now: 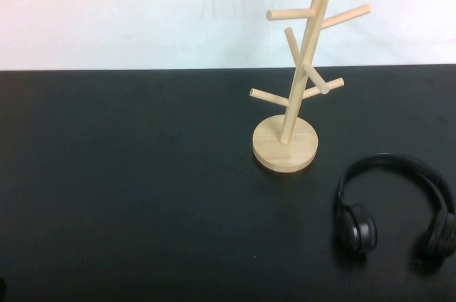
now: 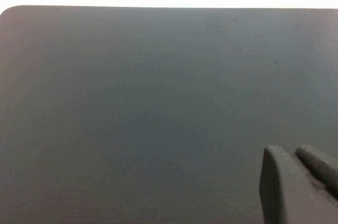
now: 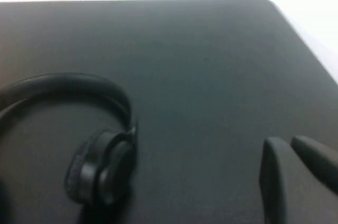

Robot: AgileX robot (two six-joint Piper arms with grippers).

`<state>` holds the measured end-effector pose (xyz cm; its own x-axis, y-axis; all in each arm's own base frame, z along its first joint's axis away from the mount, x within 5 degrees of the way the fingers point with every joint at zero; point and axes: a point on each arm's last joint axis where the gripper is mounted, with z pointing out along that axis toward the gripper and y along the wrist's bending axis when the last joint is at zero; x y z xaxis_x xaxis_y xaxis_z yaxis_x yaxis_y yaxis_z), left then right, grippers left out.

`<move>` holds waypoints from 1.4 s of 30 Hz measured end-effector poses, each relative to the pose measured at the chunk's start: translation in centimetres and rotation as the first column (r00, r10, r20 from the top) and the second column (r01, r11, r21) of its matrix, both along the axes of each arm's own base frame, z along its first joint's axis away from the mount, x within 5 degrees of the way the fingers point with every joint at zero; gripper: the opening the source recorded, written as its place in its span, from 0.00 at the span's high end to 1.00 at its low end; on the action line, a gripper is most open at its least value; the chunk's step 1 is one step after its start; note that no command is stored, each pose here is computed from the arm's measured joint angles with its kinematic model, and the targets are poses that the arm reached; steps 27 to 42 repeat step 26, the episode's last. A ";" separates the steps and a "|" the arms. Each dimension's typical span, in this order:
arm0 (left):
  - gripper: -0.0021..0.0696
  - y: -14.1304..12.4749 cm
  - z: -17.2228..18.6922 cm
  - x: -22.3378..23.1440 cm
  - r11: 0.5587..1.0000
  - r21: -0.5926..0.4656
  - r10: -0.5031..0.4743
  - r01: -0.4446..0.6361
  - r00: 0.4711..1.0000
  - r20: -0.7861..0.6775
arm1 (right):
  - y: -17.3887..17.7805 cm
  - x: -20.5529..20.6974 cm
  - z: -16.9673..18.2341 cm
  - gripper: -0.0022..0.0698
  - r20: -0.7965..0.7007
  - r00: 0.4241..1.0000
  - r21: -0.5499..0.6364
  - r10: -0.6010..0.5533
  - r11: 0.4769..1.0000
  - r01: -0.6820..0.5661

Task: Take out the headphones from the headphone stand

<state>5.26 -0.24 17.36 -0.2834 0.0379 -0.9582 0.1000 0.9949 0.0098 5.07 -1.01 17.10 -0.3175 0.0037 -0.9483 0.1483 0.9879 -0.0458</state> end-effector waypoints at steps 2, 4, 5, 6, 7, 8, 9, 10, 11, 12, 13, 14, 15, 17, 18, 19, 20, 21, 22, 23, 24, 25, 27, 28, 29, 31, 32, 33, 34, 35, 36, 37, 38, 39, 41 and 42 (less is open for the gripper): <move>0.97 0.0 0.0 0.0 1.000 0.000 0.000 0.000 1.000 0.000 | -0.1 0.0 0.0 0.98 0.001 1.000 0.005 -0.027 1.000 0.027; 0.97 0.0 0.0 0.0 1.000 0.000 0.000 0.000 1.000 0.000 | -0.2 0.0 0.0 0.98 0.003 0.999 0.004 -0.046 0.999 0.046; 0.97 0.0 0.0 0.0 1.000 0.000 0.000 0.000 1.000 0.000 | -0.3 -0.1 0.0 0.98 0.002 0.999 0.002 -0.051 0.999 0.051; 0.97 0.0 0.0 0.0 1.000 0.000 0.000 0.000 1.000 0.000 | -0.3 -0.1 0.0 0.98 0.002 0.998 0.004 -0.056 0.998 0.056; 0.97 0.0 0.0 0.0 1.000 0.000 0.000 0.000 1.000 0.000 | -0.3 -0.1 0.0 0.98 0.002 0.998 0.002 -0.057 0.998 0.057; 0.97 0.0 0.0 0.0 1.000 0.000 0.000 0.000 1.000 0.000 | -0.3 -0.1 0.0 0.98 0.002 0.998 0.002 -0.057 0.998 0.057; 0.97 0.0 0.0 0.0 1.000 0.000 0.000 0.000 1.000 0.000 | -0.3 -0.1 0.0 0.98 0.002 0.998 0.002 -0.057 0.998 0.057; 0.97 0.0 0.0 0.0 1.000 0.000 0.000 0.000 1.000 0.000 | -0.3 -0.1 0.0 0.98 0.002 0.998 0.002 -0.057 0.998 0.057; 0.97 0.0 0.0 0.0 1.000 0.000 0.000 0.000 1.000 0.000 | -0.3 -0.1 0.0 0.98 0.002 0.998 0.002 -0.057 0.998 0.057; 0.97 0.0 0.0 0.0 1.000 0.000 0.000 0.000 1.000 0.000 | -0.3 -0.1 0.0 0.98 0.002 0.998 0.002 -0.057 0.998 0.057; 0.97 0.0 0.0 0.0 1.000 0.000 0.000 0.000 1.000 0.000 | -0.3 -0.1 0.0 0.98 0.002 0.998 0.002 -0.057 0.998 0.057; 0.97 0.0 0.0 0.0 1.000 0.000 0.000 0.000 1.000 0.000 | -0.3 -0.1 0.0 0.98 0.002 0.998 0.002 -0.057 0.998 0.057; 0.97 0.0 0.0 0.0 1.000 0.000 0.000 0.000 1.000 0.000 | -0.3 -0.1 0.0 0.98 0.002 0.998 0.002 -0.057 0.998 0.057; 0.97 0.0 0.0 0.0 1.000 0.000 0.000 0.000 1.000 0.000 | -0.3 -0.1 0.0 0.98 0.002 0.998 0.002 -0.057 0.998 0.057; 0.97 0.0 0.0 0.0 1.000 0.000 0.000 0.000 1.000 0.000 | -0.3 -0.1 0.0 0.98 0.002 0.998 0.002 -0.057 0.998 0.057; 0.97 0.0 0.0 0.0 1.000 0.000 0.000 0.000 1.000 0.000 | -0.3 -0.1 0.0 0.98 0.002 0.998 0.002 -0.057 0.998 0.057; 0.97 0.0 0.0 0.0 1.000 0.000 0.000 0.000 1.000 0.000 | -0.3 -0.1 0.0 0.98 0.002 0.998 0.002 -0.057 0.998 0.057; 0.97 0.0 0.0 0.0 1.000 0.000 0.000 0.000 1.000 0.000 | -0.3 -0.1 0.0 0.98 0.002 0.998 0.002 -0.057 0.998 0.057; 0.97 0.0 0.0 0.0 1.000 0.000 0.000 0.000 1.000 0.000 | -0.3 -0.1 0.0 0.98 0.002 0.998 0.002 -0.057 0.998 0.057; 0.97 0.0 0.0 0.0 1.000 0.000 0.000 0.000 1.000 0.000 | -0.3 -0.1 0.0 0.98 0.002 0.998 0.002 -0.057 0.998 0.057; 0.97 0.0 0.0 0.0 1.000 0.000 0.000 0.000 1.000 0.000 | -0.3 -0.1 0.0 0.98 0.002 0.998 0.002 -0.057 0.998 0.057; 0.97 0.0 0.0 0.0 1.000 0.000 0.000 0.000 1.000 0.000 | -0.3 -0.1 0.0 0.98 0.002 0.998 0.000 -0.057 0.998 0.057; 0.97 0.0 0.0 0.0 1.000 0.000 0.000 0.000 1.000 0.000 | -0.3 -0.1 0.0 0.98 0.002 0.998 -0.002 -0.057 0.998 0.057; 0.97 0.0 0.0 0.0 1.000 0.000 0.000 0.000 1.000 0.000 | -0.3 -0.1 0.0 0.98 0.002 0.998 -0.002 -0.057 0.998 0.057; 0.97 0.0 0.0 0.0 1.000 0.000 0.000 0.000 1.000 0.000 | -0.3 -0.1 0.0 0.98 0.002 0.998 -0.002 -0.057 0.998 0.057; 0.97 0.0 0.0 0.0 1.000 0.000 0.000 0.000 1.000 0.000 | -0.3 -0.1 0.0 0.98 0.002 0.998 -0.002 -0.057 0.998 0.057; 0.97 0.0 0.0 0.0 1.000 0.000 0.000 0.000 1.000 0.000 | -0.3 -0.1 0.0 0.98 0.002 0.998 -0.002 -0.057 0.998 0.057; 0.97 0.0 0.0 0.0 1.000 0.000 0.000 0.000 1.000 0.000 | -0.3 -0.1 0.0 0.98 0.002 0.998 -0.002 -0.057 0.998 0.057; 0.97 0.0 0.0 0.0 1.000 0.000 0.000 0.000 1.000 0.000 | -0.3 -0.1 0.0 0.98 0.002 0.998 -0.002 -0.057 0.998 0.057; 0.97 0.0 0.0 0.0 1.000 0.000 0.000 0.000 1.000 0.000 | -0.3 -0.1 0.0 0.98 0.002 0.998 -0.002 -0.057 0.998 0.057; 0.97 0.0 0.0 0.0 1.000 0.000 0.000 0.000 1.000 0.000 | -0.3 -0.1 0.0 0.98 0.002 0.998 -0.002 -0.057 0.998 0.057; 0.97 0.0 0.0 0.0 1.000 0.000 0.000 0.000 1.000 0.000 | -0.3 -0.1 0.0 0.98 0.002 0.998 -0.002 -0.057 0.998 0.057; 0.97 0.0 0.0 0.0 1.000 0.000 0.000 0.000 1.000 0.000 | -0.3 -0.1 0.0 0.98 0.002 0.998 -0.002 -0.057 0.998 0.057; 0.97 0.0 0.0 0.0 1.000 0.000 0.000 0.000 1.000 0.000 | -0.3 -0.1 0.0 0.98 0.002 0.998 -0.002 -0.057 0.998 0.057; 0.97 0.0 0.0 0.0 1.000 0.000 0.000 0.000 1.000 0.000 | -0.3 -0.1 0.0 0.98 0.002 0.998 -0.002 -0.057 0.998 0.057; 0.97 0.0 0.0 0.0 1.000 0.000 0.000 0.000 1.000 0.000 | -0.3 -0.1 0.0 0.98 0.002 0.998 -0.002 -0.057 0.998 0.057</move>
